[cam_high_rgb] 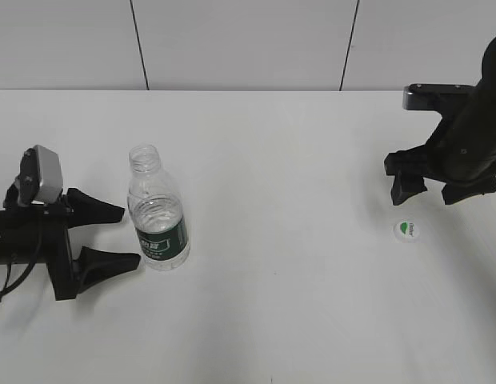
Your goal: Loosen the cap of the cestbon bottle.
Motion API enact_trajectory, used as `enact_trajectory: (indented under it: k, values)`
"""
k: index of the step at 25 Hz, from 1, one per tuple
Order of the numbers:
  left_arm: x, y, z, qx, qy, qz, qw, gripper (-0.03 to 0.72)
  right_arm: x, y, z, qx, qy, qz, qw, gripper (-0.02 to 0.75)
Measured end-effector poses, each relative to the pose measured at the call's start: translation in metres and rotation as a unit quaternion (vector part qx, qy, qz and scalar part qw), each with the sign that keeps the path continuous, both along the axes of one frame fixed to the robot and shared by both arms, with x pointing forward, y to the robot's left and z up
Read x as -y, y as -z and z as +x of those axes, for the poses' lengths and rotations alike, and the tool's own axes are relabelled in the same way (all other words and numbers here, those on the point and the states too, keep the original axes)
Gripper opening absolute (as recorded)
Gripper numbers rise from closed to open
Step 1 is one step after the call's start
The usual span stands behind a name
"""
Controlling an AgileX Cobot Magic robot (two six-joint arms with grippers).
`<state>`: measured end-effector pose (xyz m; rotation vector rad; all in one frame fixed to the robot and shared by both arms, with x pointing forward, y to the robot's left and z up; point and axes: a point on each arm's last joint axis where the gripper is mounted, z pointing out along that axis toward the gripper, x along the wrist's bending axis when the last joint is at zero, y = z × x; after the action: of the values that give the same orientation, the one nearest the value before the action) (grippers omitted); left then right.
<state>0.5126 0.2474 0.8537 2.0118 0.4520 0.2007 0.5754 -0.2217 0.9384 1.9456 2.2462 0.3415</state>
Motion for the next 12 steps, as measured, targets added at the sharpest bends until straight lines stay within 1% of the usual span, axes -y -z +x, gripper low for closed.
enact_trajectory:
  k: [3, 6, 8, 9, 12]
  values:
    - [-0.014, -0.012, 0.005, 0.011, -0.035, 0.021, 0.999, 0.587, 0.001, -0.015, -0.001, 0.03, -0.004, 0.001, 1.0, 0.594]
    - [-0.025, -0.032, 0.011, 0.029, -0.094, 0.061, 0.993, 0.587, 0.001, -0.031, 0.0, 0.067, -0.011, 0.003, 0.998, 0.594]
    - [-0.032, -0.049, 0.016, 0.044, -0.145, 0.081, 0.985, 0.587, 0.001, -0.042, 0.002, 0.101, -0.019, 0.006, 0.995, 0.594]
    - [-0.035, -0.06, 0.018, 0.055, -0.177, 0.081, 0.979, 0.587, 0.001, -0.047, 0.003, 0.117, -0.021, 0.007, 0.993, 0.594]
    - [-0.046, -0.089, 0.022, 0.079, -0.269, 0.079, 0.957, 0.583, 0.001, -0.059, 0.005, 0.152, -0.028, 0.006, 0.988, 0.594]
